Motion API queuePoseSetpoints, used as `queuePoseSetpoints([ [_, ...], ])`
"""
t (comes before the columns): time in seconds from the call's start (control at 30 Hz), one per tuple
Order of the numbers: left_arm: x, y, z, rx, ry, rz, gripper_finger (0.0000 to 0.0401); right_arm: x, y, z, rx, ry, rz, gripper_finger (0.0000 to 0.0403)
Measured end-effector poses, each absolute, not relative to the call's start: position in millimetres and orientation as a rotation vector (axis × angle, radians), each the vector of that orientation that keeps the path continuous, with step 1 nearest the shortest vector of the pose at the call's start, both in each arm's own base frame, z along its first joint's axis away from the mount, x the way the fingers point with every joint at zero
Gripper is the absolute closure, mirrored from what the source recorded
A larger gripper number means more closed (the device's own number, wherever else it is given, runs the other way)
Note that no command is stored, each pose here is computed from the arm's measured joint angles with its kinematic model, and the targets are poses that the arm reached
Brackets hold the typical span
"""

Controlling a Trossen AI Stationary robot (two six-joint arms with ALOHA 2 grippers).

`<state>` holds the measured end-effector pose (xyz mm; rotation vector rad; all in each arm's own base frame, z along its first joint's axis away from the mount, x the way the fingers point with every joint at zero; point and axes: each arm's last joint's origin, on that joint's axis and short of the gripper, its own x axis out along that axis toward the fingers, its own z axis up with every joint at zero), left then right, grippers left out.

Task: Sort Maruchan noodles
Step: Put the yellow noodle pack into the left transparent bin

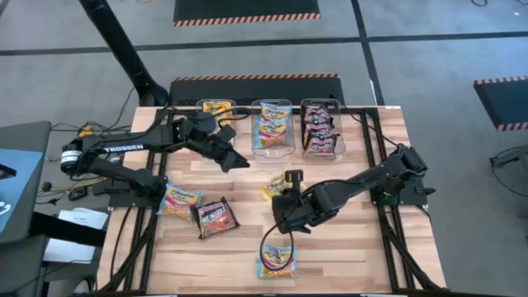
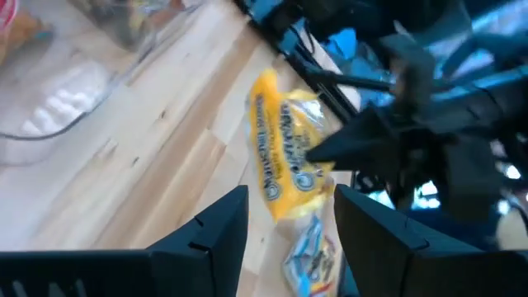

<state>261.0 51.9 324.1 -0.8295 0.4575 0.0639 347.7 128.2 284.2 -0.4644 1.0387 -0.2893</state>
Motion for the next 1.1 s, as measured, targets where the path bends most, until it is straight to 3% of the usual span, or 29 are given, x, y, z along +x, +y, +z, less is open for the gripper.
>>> queuePoseSetpoints([
  [0.4,266,58,324,-0.951,0.429,0.056,0.0234,346,123,300,-0.633,0.899,-0.498,0.0384],
  [1.1,269,57,324,-1.0,0.432,0.028,0.0234,368,110,312,-0.71,0.765,-0.563,0.0384],
])
